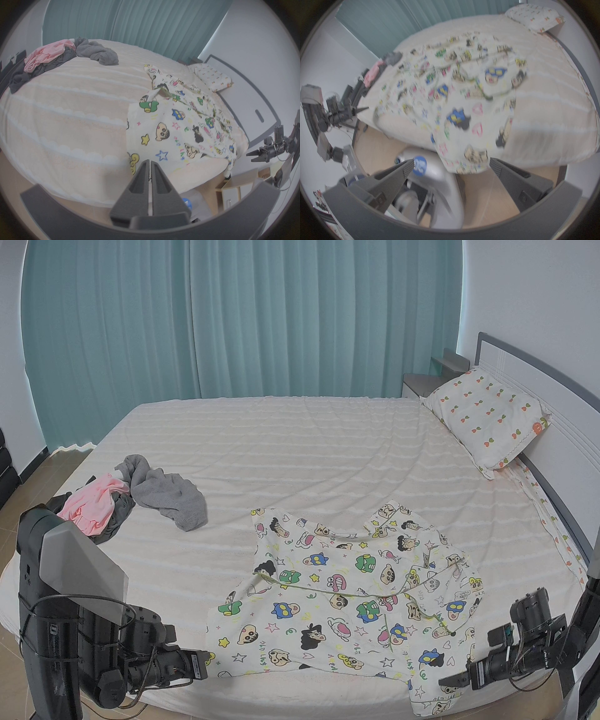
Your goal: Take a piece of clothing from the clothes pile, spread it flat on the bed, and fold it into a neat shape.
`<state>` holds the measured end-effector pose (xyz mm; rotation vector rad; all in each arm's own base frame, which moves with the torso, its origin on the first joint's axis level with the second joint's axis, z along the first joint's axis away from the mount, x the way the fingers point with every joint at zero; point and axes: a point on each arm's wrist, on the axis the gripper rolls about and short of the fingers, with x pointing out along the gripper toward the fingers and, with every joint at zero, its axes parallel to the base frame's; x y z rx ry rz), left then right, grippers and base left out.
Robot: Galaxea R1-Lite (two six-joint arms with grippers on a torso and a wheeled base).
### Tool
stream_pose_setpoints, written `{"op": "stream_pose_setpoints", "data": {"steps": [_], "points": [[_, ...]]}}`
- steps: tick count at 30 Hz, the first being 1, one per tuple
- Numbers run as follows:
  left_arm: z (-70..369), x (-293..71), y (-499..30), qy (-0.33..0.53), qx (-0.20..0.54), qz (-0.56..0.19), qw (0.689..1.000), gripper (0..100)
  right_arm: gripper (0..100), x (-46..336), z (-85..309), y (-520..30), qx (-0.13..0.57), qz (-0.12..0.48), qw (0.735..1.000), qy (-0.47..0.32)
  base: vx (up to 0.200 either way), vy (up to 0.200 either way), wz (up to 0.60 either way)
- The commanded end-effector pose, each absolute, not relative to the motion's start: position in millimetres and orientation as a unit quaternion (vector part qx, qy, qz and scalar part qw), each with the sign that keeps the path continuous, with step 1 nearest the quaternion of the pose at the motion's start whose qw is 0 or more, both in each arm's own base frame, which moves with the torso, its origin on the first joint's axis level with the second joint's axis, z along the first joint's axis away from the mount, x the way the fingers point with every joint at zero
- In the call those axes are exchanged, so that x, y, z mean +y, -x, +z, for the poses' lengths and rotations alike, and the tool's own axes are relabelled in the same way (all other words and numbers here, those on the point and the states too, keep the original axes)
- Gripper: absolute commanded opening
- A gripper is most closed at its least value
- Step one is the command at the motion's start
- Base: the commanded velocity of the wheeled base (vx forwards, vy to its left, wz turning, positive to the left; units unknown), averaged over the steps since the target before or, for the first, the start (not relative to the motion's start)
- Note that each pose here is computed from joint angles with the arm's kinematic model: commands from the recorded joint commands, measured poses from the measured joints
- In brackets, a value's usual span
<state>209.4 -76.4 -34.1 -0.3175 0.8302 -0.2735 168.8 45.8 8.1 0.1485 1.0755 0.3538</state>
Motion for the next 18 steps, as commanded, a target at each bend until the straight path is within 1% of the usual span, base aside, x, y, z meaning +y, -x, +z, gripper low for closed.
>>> {"op": "stream_pose_setpoints", "data": {"steps": [1,3,6,10,15,18], "points": [[-19,-107,-230,0.216,0.340,-0.164,0.901,0,100,91,30,-198,0.442,0.218,0.860,-0.133,0.000,0.000,0.00],[-19,-120,-239,0.219,0.321,-0.165,0.906,0,100,106,27,-209,0.431,0.224,0.860,-0.154,0.000,0.000,0.00],[-21,-126,-249,0.218,0.312,-0.155,0.912,0,100,110,22,-218,0.418,0.227,0.866,-0.157,0.200,0.000,0.00],[-17,-133,-263,0.222,0.299,-0.158,0.915,0,100,106,18,-237,0.381,0.219,0.882,-0.171,0.200,0.000,0.00],[-9,-140,-266,0.230,0.278,-0.170,0.917,0,100,98,10,-244,0.370,0.205,0.888,-0.181,0.200,0.000,0.00],[-8,-146,-267,0.237,0.275,-0.172,0.916,0,100,96,8,-247,0.362,0.203,0.891,-0.183,0.000,0.000,0.00]]}}
